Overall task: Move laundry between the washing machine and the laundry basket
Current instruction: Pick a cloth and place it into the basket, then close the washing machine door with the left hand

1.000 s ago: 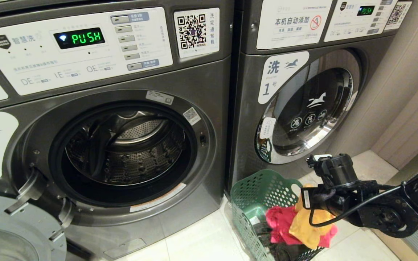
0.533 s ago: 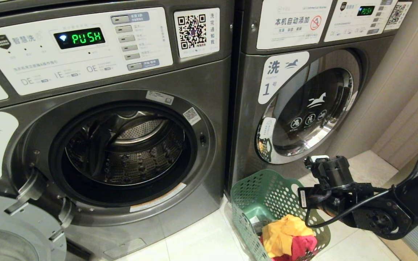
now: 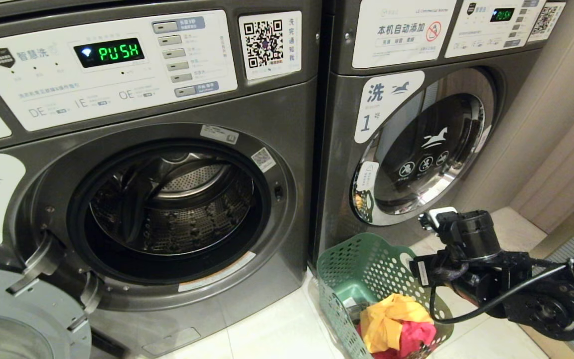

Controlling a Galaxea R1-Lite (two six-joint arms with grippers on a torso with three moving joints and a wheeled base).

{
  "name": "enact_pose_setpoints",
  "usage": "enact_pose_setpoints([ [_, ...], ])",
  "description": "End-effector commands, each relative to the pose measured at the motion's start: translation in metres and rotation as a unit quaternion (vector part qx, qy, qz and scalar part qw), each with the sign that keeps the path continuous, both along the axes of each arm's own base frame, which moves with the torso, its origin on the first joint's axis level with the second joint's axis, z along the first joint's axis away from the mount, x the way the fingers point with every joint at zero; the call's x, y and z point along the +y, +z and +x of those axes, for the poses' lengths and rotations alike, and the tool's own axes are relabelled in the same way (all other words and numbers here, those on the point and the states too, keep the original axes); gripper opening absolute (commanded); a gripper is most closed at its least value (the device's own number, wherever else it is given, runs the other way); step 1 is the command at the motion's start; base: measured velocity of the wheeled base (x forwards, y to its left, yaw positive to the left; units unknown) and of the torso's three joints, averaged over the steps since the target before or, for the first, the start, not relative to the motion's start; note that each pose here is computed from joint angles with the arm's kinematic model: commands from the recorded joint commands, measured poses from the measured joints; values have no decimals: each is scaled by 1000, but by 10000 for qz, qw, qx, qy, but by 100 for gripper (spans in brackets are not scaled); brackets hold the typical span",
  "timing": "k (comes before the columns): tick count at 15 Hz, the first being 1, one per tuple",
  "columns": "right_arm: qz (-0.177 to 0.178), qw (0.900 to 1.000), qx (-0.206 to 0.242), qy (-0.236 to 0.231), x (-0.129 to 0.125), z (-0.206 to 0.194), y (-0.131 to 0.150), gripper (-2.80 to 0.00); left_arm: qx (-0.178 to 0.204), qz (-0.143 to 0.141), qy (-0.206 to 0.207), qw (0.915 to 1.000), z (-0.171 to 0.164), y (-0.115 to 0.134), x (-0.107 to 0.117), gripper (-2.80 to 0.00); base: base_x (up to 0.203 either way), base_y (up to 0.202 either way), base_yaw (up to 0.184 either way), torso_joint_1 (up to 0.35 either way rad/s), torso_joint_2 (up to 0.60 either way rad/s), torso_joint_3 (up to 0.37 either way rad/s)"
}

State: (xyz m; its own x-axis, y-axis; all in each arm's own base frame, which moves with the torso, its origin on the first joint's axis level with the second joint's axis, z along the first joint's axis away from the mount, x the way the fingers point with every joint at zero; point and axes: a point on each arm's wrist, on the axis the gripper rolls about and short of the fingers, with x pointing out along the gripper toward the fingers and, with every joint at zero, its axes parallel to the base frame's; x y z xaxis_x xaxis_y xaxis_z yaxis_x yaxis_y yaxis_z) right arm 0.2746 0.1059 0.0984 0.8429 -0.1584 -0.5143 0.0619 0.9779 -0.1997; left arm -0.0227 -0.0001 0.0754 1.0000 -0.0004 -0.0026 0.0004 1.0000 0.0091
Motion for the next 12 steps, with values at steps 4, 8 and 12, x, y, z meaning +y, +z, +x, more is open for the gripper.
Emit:
enact_pose_setpoints([
  [4,-141,9983,-497,267,-4,-40,35,0,-5,0,2,10000,0,0,0,-280,0,0,0,0,0,0],
  [8,-198,9938,-971,494,-23,-88,64,0,3,0,2,10000,0,0,0,-280,0,0,0,0,0,0],
  [12,-360,9951,-804,452,-47,-134,43,0,3,-7,-4,10000,0,0,0,-280,0,0,0,0,0,0],
])
